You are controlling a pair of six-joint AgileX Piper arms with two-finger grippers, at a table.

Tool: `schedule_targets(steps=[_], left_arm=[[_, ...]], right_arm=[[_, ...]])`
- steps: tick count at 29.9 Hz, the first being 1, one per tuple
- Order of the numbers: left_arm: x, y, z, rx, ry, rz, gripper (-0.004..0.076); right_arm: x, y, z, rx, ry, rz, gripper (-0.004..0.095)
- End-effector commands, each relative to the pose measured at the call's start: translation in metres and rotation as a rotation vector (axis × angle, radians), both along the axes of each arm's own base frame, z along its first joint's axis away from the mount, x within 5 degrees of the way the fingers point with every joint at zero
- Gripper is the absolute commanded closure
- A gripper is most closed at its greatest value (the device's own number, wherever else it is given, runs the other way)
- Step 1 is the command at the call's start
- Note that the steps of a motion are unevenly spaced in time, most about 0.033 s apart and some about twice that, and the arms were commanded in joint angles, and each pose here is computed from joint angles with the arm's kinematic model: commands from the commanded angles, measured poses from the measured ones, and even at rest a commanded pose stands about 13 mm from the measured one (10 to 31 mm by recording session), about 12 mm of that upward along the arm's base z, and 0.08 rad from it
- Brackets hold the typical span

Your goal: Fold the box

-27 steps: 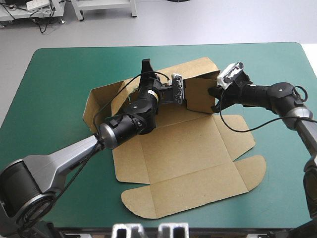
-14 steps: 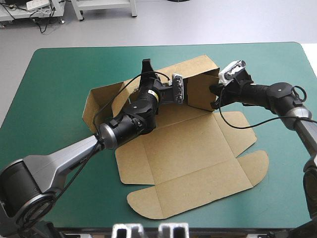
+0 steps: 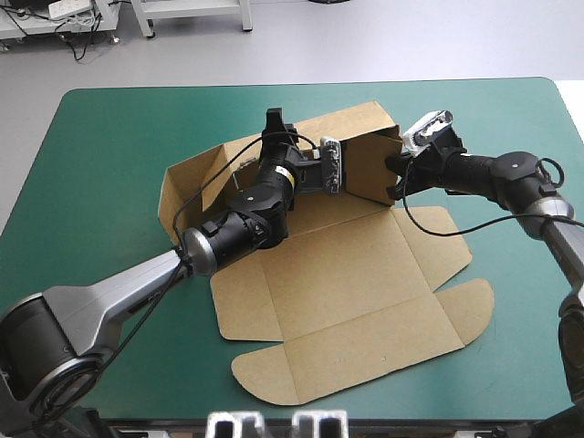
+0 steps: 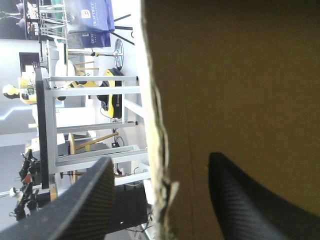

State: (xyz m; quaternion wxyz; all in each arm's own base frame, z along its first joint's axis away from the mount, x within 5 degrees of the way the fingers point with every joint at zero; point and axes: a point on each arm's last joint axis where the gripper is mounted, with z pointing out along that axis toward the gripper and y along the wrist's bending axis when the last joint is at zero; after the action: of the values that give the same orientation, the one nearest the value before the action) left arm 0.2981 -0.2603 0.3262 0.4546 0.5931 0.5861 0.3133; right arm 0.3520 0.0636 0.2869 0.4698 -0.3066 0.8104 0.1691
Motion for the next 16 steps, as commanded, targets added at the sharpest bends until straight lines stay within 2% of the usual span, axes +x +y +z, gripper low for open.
schedule_targets(steps=[1, 3, 7, 11, 16], left_arm=[[-0.010, 0.000, 0.031, -0.177, -0.049, -0.006, 0.0244], [-0.014, -0.005, 0.031, -0.260, -0.031, 0.010, 0.0254], [-0.031, -0.014, 0.038, -0.293, -0.040, 0.002, 0.0291], [-0.052, -0.017, 0.054, -0.333, -0.074, -0.011, 0.0394], [-0.055, 0.008, 0.090, -0.432, -0.225, 0.034, 0.0566]], right_arm=[[-0.005, 0.003, 0.027, 0.071, -0.055, -0.015, 0.0924], [-0.004, 0.001, 0.026, 0.068, -0.040, -0.033, 0.0925], [-0.004, -0.003, 0.022, 0.038, 0.001, -0.084, 0.0925], [-0.005, -0.005, 0.019, 0.032, 0.041, -0.111, 0.0925], [-0.009, -0.006, 0.030, 0.052, 0.064, -0.135, 0.0921]])
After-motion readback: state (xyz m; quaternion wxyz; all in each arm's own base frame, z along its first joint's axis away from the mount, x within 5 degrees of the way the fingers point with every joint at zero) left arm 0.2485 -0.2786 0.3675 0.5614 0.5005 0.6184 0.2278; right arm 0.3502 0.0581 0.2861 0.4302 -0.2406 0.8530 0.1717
